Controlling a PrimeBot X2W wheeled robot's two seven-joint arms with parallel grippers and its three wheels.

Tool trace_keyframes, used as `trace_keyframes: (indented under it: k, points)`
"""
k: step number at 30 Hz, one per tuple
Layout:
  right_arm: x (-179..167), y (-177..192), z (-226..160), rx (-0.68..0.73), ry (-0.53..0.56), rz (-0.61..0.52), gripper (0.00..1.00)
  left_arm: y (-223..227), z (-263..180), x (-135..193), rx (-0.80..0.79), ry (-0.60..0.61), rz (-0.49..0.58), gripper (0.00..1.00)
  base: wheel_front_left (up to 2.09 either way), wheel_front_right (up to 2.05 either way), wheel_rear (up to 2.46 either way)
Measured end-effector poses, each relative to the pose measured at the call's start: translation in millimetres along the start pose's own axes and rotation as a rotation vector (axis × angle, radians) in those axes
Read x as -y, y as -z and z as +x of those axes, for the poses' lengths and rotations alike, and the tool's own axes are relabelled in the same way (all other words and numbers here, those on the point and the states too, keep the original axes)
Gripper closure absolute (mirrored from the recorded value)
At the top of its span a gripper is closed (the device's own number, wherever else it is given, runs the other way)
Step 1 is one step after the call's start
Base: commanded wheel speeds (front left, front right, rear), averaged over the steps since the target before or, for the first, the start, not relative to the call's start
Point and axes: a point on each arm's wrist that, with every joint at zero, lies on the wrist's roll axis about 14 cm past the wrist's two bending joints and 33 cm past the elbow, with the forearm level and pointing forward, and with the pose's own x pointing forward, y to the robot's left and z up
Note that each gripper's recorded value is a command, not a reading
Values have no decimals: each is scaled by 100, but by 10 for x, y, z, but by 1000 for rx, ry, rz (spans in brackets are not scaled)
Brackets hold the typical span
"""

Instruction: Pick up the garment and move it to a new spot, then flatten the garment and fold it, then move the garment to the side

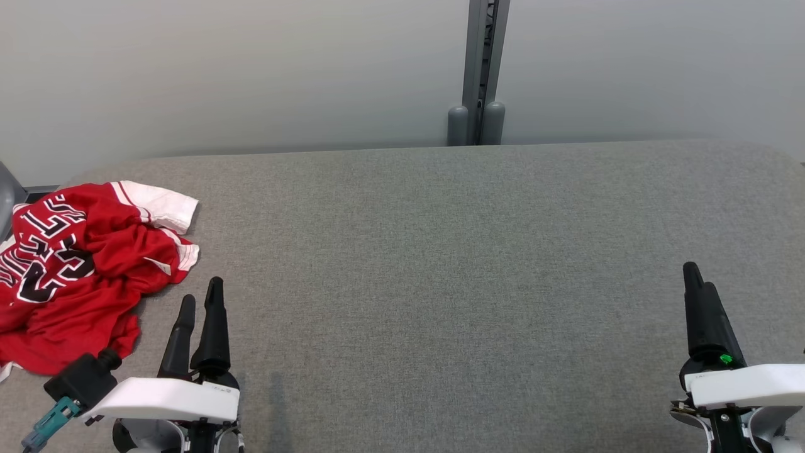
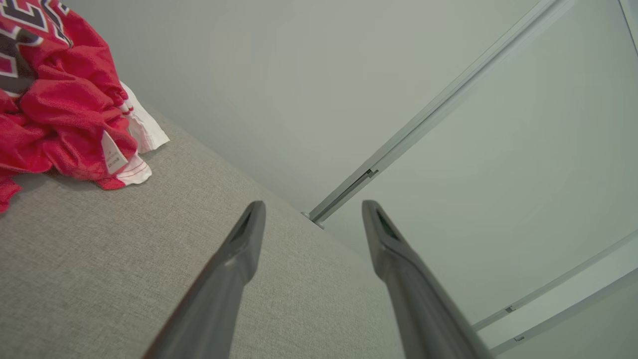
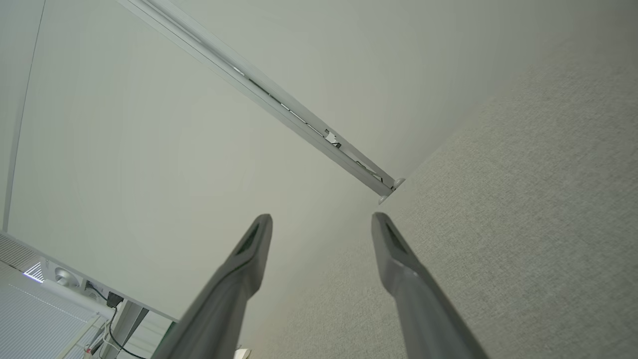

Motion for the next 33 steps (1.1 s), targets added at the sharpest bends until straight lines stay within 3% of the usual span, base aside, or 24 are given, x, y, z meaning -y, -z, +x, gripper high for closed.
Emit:
trace_keyframes:
  k: [13, 33]
  points:
    - [-53, 101, -13, -39, -48, -308, 0, 2, -6, 43, 15, 14, 209, 0, 0, 0, 0]
    - [-17, 267, -74, -102, -87, -535, 0, 61, -43, 107, 24, 46, 418, 0, 0, 0, 0]
